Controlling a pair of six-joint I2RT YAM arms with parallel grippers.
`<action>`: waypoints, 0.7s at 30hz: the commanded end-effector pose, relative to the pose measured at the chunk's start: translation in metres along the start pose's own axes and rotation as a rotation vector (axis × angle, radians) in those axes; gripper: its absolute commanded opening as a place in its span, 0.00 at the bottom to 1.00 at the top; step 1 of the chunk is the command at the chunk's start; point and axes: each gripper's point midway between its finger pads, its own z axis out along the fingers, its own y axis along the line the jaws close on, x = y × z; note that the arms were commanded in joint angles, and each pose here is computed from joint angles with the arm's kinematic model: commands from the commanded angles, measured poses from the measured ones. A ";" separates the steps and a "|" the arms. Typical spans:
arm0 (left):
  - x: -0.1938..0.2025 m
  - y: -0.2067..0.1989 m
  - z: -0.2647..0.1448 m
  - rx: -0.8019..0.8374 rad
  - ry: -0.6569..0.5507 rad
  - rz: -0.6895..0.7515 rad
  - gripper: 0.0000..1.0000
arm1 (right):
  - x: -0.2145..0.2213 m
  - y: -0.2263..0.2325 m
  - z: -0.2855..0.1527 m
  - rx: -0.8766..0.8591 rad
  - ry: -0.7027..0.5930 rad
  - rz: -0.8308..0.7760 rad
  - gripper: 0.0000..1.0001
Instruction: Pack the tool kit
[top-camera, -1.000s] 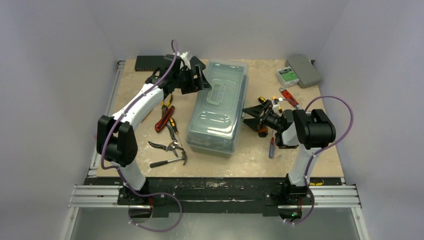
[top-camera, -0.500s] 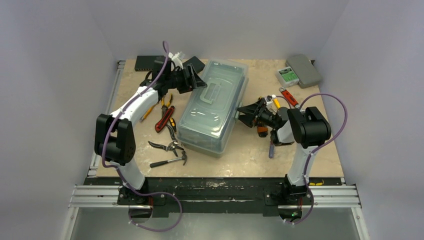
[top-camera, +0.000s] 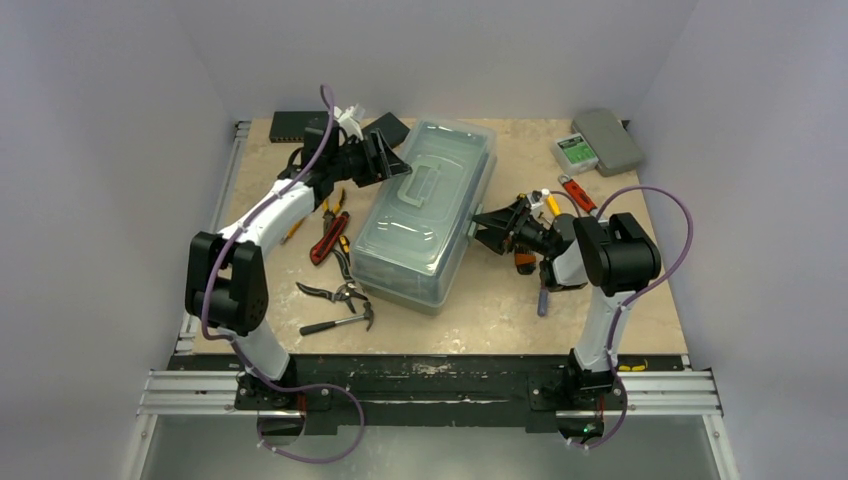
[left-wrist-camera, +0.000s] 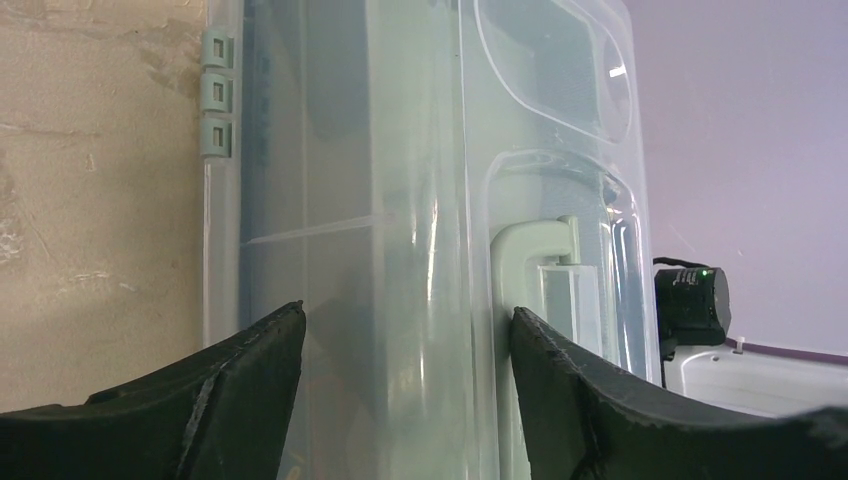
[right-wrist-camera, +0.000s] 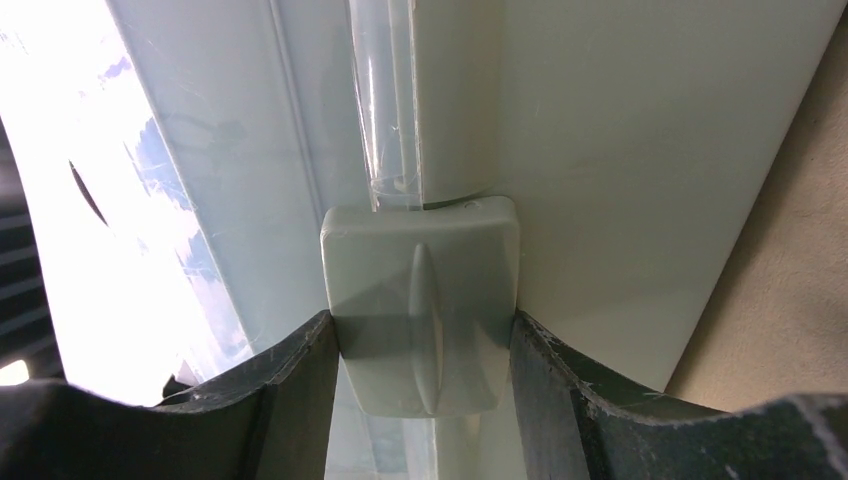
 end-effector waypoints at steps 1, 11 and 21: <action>0.068 0.049 0.004 -0.167 0.182 -0.100 0.69 | 0.000 0.026 0.009 -0.046 0.015 -0.101 0.13; 0.069 0.049 0.003 -0.168 0.186 -0.094 0.67 | -0.023 -0.014 0.002 0.276 -0.086 -0.205 0.03; 0.071 0.051 0.002 -0.176 0.186 -0.093 0.66 | -0.028 -0.018 -0.006 0.396 -0.107 -0.231 0.15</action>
